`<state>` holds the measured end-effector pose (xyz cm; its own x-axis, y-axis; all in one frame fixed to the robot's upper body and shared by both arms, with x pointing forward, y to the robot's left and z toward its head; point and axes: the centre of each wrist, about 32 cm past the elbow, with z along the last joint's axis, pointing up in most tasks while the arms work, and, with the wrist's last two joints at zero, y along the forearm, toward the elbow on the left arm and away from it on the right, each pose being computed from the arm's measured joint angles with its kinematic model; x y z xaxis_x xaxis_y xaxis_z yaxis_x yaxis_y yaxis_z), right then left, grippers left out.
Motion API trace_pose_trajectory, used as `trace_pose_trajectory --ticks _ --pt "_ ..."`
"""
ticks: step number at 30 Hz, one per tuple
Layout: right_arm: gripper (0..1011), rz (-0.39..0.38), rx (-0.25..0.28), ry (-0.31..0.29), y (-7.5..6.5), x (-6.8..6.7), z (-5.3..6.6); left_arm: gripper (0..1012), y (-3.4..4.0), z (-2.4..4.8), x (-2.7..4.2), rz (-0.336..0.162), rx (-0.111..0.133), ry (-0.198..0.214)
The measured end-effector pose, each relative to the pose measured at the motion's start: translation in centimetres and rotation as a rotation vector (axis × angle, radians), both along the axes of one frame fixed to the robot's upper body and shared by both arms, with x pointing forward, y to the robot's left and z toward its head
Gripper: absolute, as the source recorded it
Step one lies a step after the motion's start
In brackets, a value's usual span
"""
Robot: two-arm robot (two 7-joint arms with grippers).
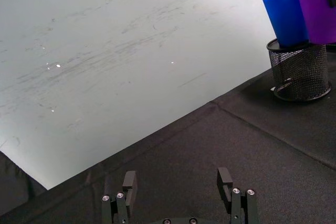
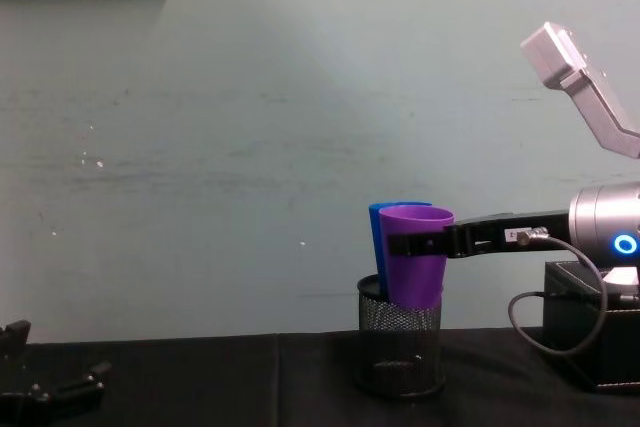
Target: Pick up one cup with a gripper and tap it against the other cup.
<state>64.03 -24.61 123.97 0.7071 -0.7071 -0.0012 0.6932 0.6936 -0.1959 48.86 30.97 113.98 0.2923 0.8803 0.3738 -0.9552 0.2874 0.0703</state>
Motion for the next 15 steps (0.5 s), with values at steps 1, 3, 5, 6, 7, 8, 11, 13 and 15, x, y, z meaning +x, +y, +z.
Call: trace_pose_trajectory --ticks 1,3,5,6,7,8,11,13,15 --pt "726 0.0 0.0 0.0 0.0 0.0 0.01 1000 0.0 0.0 0.0 0.0 0.0 0.0" --pt "726 0.0 0.0 0.0 0.01 -0.01 0.01 1000 0.0 0.0 0.0 0.0 0.0 0.0" --pt "726 0.0 0.0 0.0 0.01 -0.02 0.0 1000 0.0 0.0 0.0 0.0 0.0 0.0" --pt "726 0.0 0.0 0.0 0.01 -0.03 -0.01 1000 0.0 0.0 0.0 0.0 0.0 0.0" --pt "726 0.0 0.0 0.0 0.01 -0.04 -0.02 1000 0.0 0.0 0.0 0.0 0.0 0.0" --pt "726 0.0 0.0 0.0 0.01 -0.04 -0.03 1000 0.0 0.0 0.0 0.0 0.0 0.0" --pt "726 0.0 0.0 0.0 0.0 -0.05 -0.04 1000 0.0 0.0 0.0 0.0 0.0 0.0" --pt "726 0.001 0.0 0.0 0.0 -0.06 -0.04 1000 0.0 0.0 0.0 0.0 0.0 0.0" --pt "726 0.001 0.001 0.0 0.0 -0.06 -0.04 1000 0.0 0.0 0.0 0.0 0.0 0.0"
